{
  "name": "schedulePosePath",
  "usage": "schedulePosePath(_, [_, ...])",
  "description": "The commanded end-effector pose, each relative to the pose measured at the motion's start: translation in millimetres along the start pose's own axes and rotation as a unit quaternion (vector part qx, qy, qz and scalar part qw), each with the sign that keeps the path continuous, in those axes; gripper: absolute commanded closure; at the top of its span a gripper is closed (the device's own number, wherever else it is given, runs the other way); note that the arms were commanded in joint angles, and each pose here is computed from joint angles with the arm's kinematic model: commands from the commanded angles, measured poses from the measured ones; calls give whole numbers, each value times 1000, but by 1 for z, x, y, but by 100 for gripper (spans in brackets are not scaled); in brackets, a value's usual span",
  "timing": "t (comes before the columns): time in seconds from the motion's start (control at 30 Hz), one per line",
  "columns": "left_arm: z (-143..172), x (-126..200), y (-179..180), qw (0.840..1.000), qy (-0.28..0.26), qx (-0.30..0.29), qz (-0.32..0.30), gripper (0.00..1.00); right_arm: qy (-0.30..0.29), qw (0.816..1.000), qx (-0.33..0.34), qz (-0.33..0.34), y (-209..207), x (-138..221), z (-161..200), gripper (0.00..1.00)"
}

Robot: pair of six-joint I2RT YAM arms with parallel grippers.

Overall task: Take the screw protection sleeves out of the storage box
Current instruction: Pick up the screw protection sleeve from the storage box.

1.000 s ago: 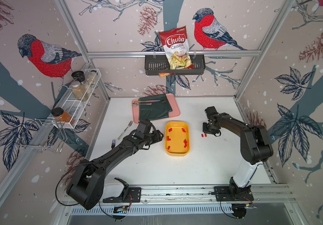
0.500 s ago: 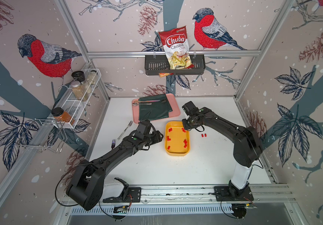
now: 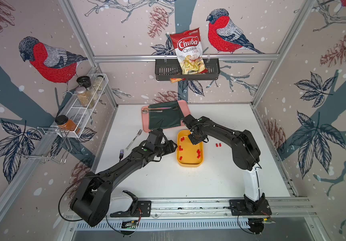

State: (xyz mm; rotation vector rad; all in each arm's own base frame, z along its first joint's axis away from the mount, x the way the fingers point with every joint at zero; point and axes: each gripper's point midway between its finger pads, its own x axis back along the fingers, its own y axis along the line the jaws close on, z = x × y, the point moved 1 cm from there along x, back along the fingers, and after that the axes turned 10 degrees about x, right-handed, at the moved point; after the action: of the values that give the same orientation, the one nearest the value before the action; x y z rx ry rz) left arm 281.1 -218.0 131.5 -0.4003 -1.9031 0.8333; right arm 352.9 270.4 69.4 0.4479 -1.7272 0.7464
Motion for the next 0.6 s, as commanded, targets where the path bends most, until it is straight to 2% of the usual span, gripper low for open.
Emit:
schedulePosePath(0.0, [1,-3,-18,999,0,-18,31,38,10,1000,12,14,-6,-4,1,65])
schedulePosePath(0.57, [22,-32,1,999,43,-18,-17,44,25,1000,4,6,-6,-31,2,68])
